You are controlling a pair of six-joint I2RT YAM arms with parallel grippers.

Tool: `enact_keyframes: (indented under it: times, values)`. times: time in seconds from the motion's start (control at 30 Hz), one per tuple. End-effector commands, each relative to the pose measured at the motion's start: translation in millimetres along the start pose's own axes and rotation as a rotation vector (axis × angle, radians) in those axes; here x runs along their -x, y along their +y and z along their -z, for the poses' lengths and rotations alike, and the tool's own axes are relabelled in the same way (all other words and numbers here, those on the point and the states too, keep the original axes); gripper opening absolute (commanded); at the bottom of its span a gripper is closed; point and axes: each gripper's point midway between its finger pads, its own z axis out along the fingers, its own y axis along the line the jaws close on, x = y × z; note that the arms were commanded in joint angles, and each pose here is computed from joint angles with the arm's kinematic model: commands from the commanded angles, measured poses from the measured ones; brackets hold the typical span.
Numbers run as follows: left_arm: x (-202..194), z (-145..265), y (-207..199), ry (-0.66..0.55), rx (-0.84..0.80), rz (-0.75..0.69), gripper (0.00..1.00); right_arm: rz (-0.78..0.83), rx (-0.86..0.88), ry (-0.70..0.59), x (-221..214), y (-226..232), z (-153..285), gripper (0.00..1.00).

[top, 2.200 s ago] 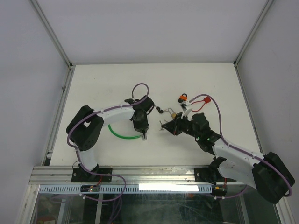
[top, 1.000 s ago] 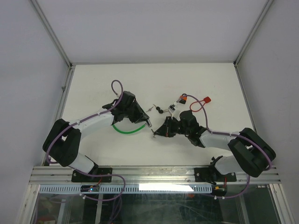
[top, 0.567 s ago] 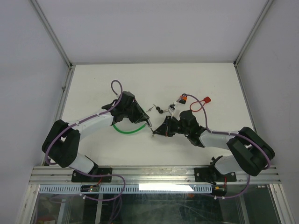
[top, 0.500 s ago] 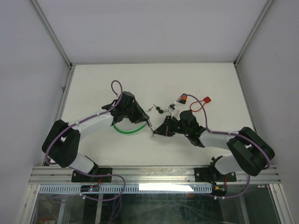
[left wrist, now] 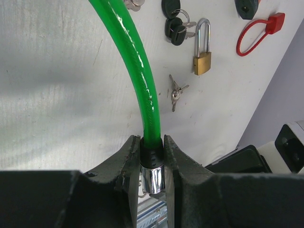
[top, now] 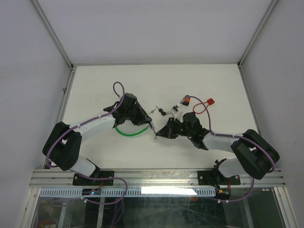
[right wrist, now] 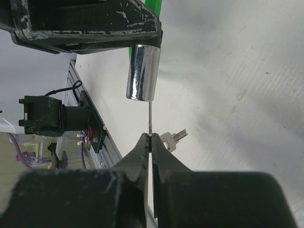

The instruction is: Unlock with the key

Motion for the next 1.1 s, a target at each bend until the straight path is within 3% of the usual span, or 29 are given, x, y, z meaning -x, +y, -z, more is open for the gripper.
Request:
enact_keyframes:
  times: [0.0, 1.07]
  values:
    - [7.3, 16.2, -30.3, -0.028, -0.119, -0.008, 0.00, 0.054, 0.091, -0.080, 24.6, 30.0, 2.0, 0.00]
    - [8.2, 22.0, -33.7, -0.042, -0.139, 0.002, 0.00, 0.015, 0.024, -0.108, 26.4, 14.4, 5.0, 0.00]
